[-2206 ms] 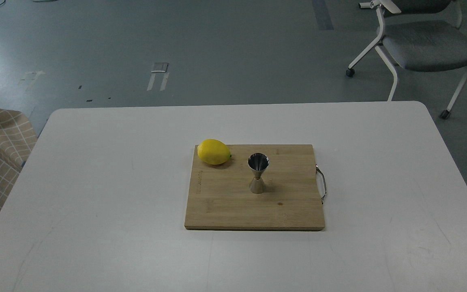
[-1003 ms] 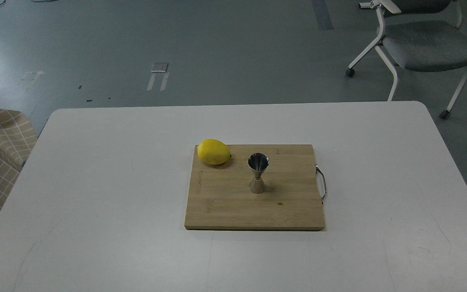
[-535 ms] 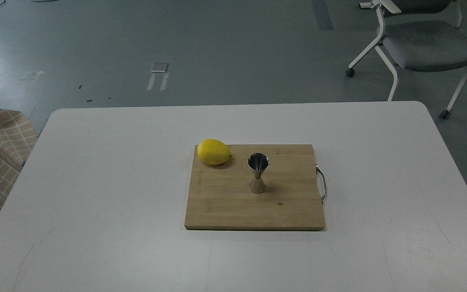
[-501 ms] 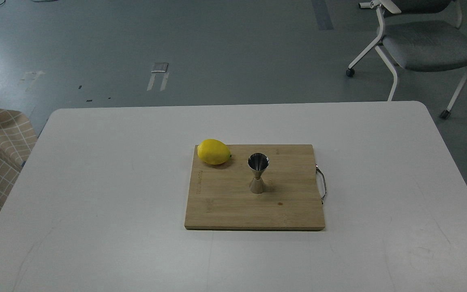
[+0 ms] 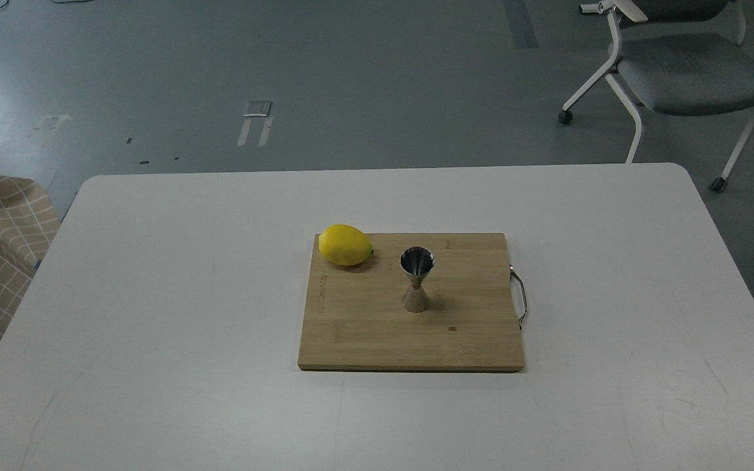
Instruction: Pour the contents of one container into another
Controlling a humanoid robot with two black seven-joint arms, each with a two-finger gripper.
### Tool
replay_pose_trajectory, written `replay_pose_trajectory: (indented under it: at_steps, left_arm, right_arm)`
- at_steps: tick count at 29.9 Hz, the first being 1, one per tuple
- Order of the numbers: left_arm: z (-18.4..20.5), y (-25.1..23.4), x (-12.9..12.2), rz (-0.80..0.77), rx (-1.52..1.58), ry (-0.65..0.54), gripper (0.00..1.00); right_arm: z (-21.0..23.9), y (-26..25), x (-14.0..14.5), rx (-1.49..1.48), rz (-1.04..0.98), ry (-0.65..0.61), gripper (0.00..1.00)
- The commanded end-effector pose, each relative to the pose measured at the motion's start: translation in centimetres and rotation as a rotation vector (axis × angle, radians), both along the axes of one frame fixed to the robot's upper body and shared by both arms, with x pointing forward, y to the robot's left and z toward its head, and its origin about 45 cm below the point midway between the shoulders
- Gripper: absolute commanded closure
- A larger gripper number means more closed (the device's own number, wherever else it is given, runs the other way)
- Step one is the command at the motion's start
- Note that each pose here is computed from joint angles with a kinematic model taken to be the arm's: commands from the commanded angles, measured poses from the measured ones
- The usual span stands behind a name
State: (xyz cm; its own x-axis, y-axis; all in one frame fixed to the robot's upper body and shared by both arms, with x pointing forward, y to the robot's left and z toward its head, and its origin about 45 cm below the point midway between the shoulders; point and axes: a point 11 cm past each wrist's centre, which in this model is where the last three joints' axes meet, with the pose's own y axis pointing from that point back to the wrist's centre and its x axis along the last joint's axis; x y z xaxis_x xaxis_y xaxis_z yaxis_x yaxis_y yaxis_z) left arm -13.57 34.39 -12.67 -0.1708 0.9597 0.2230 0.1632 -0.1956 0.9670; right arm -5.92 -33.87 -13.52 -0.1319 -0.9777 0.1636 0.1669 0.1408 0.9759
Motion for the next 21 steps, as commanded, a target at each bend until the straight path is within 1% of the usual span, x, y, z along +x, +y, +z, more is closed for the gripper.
replay_pose_trajectory:
  at_steps: [1, 21]
  left_arm:
    - [0.00, 0.00, 0.00, 0.000, 0.000, 0.000, 0.01]
    - [0.00, 0.00, 0.00, 0.000, 0.000, 0.000, 0.01]
  right_arm:
    - [0.00, 0.00, 0.00, 0.000, 0.000, 0.000, 0.00]
    - [0.00, 0.00, 0.00, 0.000, 0.000, 0.000, 0.00]
